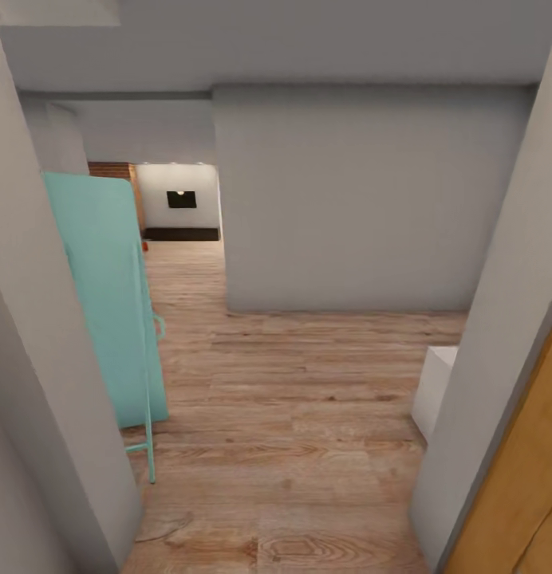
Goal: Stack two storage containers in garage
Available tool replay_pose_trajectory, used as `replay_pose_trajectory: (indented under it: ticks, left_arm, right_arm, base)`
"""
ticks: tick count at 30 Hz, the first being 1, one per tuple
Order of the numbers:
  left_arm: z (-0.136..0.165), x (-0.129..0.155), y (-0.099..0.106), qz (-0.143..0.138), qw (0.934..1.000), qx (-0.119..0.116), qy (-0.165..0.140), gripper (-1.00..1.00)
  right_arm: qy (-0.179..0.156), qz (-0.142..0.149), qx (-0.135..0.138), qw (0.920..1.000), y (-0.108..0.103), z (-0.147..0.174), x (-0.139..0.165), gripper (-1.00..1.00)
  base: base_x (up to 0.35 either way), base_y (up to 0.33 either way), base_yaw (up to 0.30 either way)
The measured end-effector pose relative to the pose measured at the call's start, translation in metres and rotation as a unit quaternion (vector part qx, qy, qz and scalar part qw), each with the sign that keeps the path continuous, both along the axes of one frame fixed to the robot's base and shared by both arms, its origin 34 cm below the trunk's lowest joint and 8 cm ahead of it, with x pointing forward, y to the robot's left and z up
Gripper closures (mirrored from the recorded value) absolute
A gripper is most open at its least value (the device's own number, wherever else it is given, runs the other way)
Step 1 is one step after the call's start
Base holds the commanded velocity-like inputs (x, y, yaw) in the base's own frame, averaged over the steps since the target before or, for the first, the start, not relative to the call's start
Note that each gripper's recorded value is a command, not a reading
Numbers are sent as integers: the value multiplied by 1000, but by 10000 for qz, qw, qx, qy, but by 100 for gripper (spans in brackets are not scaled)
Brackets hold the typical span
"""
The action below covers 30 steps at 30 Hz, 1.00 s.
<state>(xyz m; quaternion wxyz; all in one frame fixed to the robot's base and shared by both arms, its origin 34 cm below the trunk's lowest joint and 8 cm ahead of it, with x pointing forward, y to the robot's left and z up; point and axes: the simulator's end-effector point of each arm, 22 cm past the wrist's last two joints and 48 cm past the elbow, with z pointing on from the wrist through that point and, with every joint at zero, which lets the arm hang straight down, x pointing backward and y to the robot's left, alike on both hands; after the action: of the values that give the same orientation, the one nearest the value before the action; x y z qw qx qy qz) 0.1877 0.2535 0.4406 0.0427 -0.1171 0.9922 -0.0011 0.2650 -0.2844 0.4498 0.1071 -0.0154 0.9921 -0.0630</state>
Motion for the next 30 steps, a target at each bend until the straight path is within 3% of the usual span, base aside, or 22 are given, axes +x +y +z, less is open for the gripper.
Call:
replay_pose_trajectory:
  ticks: [30]
  left_arm:
    - [0, -1, 0, 3, 10000, -4, 14, -100]
  right_arm:
    - [-3, 8, 1, 10000, 0, 0, 0, -100]
  base:
    - [323, 0, 0]
